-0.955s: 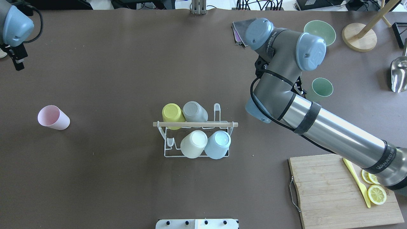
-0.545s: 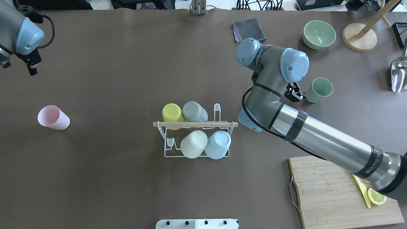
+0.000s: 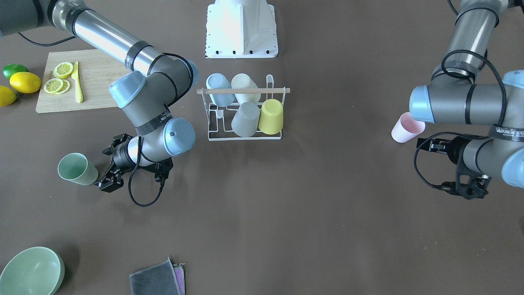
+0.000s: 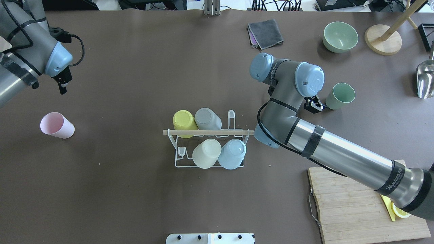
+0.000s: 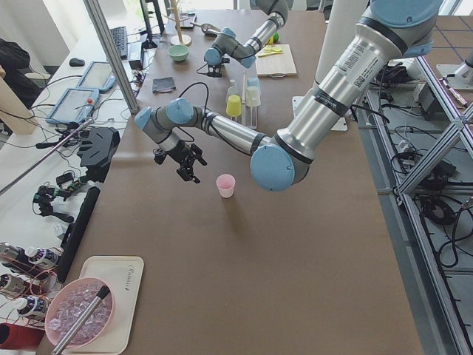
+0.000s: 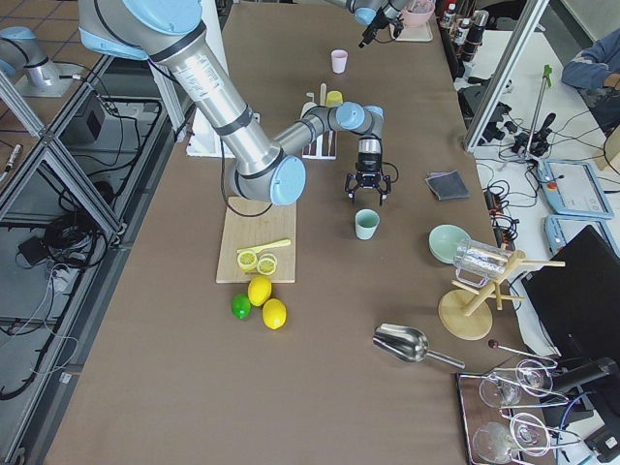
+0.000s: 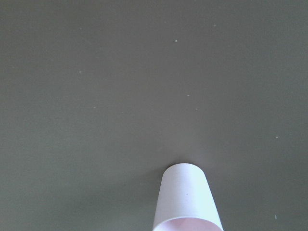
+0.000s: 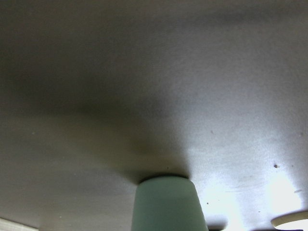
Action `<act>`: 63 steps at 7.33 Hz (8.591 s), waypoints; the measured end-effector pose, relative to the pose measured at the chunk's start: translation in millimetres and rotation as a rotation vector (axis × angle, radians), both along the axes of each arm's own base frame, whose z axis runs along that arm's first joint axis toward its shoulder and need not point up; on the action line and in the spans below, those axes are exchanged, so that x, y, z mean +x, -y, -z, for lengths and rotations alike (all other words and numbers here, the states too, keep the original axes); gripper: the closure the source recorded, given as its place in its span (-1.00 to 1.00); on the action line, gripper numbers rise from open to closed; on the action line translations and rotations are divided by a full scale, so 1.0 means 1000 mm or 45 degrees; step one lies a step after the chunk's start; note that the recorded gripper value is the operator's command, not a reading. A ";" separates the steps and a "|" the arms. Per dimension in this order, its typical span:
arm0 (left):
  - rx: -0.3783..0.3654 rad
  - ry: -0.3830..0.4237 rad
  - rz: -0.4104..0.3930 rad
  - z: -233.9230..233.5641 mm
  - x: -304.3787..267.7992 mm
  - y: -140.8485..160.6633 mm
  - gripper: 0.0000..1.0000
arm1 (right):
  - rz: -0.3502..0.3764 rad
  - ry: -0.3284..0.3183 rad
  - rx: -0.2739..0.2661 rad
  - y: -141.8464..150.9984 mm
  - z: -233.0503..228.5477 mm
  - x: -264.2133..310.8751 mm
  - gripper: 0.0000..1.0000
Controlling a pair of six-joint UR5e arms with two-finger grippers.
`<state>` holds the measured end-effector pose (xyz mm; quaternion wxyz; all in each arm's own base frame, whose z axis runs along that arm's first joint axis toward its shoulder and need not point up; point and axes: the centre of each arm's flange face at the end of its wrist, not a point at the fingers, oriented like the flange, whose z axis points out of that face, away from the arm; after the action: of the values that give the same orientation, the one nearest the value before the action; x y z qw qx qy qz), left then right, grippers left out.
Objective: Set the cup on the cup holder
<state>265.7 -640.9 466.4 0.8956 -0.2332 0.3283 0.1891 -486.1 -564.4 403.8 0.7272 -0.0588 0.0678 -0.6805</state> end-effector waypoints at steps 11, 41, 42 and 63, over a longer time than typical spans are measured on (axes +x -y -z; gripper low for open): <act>-0.187 -0.029 -0.071 -0.058 0.066 -0.027 -0.96 | 0.083 -0.122 0.040 -0.015 -0.053 0.006 -1.00; -0.157 0.095 -0.360 -0.034 0.077 -0.063 1.00 | -0.272 1.064 -0.336 0.014 0.004 0.226 1.00; -0.132 0.099 -0.347 -0.025 0.063 -0.058 1.00 | -0.251 1.119 -0.329 0.009 0.011 0.227 1.00; 1.432 -0.937 0.521 0.203 -0.062 -0.134 1.00 | -0.384 2.312 0.064 -0.081 0.192 0.121 1.00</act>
<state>203.3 -507.2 263.6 0.7285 0.4110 0.5000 0.2244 -365.3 -483.7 211.6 0.5834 0.5055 -0.5228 -0.3617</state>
